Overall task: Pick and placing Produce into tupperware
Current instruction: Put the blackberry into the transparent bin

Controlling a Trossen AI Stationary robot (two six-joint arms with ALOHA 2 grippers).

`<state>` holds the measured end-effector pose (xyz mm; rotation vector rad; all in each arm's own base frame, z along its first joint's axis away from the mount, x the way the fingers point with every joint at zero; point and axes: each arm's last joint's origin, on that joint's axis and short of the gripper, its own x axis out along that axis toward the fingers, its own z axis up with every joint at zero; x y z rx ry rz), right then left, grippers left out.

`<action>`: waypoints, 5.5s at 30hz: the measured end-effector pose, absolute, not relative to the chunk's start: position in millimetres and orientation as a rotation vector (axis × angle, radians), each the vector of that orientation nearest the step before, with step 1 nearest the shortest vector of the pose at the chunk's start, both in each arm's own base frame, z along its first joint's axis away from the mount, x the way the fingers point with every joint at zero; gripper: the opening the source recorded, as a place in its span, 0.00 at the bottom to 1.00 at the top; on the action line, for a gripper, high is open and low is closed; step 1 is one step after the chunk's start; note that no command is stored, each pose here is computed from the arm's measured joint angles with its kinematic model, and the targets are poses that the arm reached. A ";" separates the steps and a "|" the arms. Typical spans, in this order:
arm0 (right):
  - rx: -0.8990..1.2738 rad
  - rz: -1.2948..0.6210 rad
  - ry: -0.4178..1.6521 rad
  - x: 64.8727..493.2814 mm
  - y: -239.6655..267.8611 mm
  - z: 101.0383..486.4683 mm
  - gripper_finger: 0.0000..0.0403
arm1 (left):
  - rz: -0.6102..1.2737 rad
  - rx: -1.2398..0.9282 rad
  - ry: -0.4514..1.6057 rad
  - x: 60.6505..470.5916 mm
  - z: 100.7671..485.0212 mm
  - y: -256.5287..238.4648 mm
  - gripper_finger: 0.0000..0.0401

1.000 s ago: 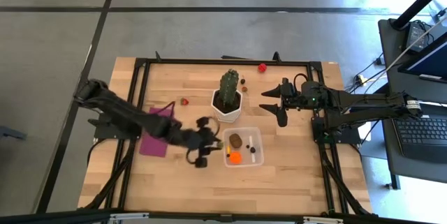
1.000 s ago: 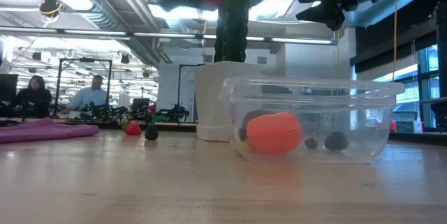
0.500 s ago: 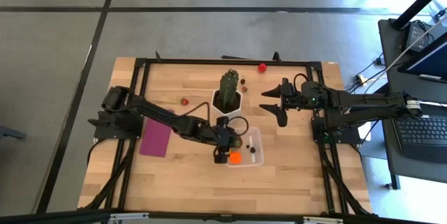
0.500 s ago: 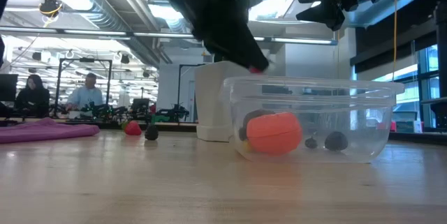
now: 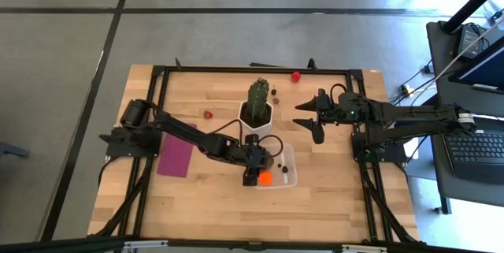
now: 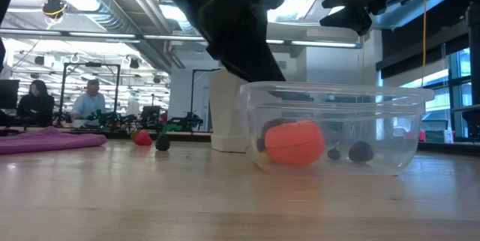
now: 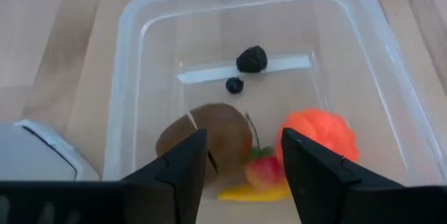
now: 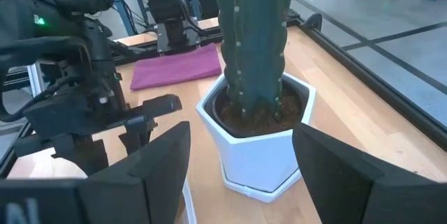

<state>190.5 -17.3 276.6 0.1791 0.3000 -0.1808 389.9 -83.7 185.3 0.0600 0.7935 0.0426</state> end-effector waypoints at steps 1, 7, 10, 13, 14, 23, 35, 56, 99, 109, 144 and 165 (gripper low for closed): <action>0.179 -0.181 0.300 190.5 -17.3 276.6 0.63 | 0.043 0.060 0.794 389.1 187.6 -83.5 0.44; 0.179 -0.181 0.300 190.4 -17.3 276.6 0.63 | 0.078 0.065 0.730 377.2 231.0 -78.8 0.43; 0.178 -0.181 0.302 190.4 -17.3 276.5 0.63 | 0.104 0.067 0.737 357.5 257.9 -71.7 0.44; 0.177 -0.180 0.305 190.3 -17.3 276.2 0.63 | 0.123 0.023 0.777 334.1 279.3 -65.1 0.50; 0.177 -0.181 0.306 190.2 -17.3 276.1 0.63 | 0.130 0.008 0.785 327.1 285.3 -63.5 0.52; 0.171 -0.180 0.306 190.2 -17.3 276.1 0.63 | 0.253 0.029 0.839 285.2 312.3 -51.1 0.73; 0.094 -0.174 0.273 191.3 -18.5 279.8 0.63 | 0.376 -0.023 0.905 265.4 301.3 -36.4 0.74; 0.058 -0.284 0.214 191.9 -23.8 285.2 0.63 | 0.340 -0.207 0.596 208.6 145.4 -1.4 0.74; 0.030 -0.320 0.210 191.7 -24.9 285.8 0.63 | 0.368 -0.208 0.745 219.7 85.0 6.9 0.49; 0.030 -0.320 0.210 191.7 -24.9 285.8 0.63 | 0.373 -0.208 0.745 219.1 84.5 7.1 0.29; -0.050 -0.310 0.224 191.7 -24.8 285.7 0.63 | 0.063 -0.132 0.395 302.9 301.2 -22.3 0.21; -0.043 -0.309 0.230 191.5 -24.6 285.0 0.63 | -0.043 -0.142 0.825 392.0 220.9 -48.8 0.23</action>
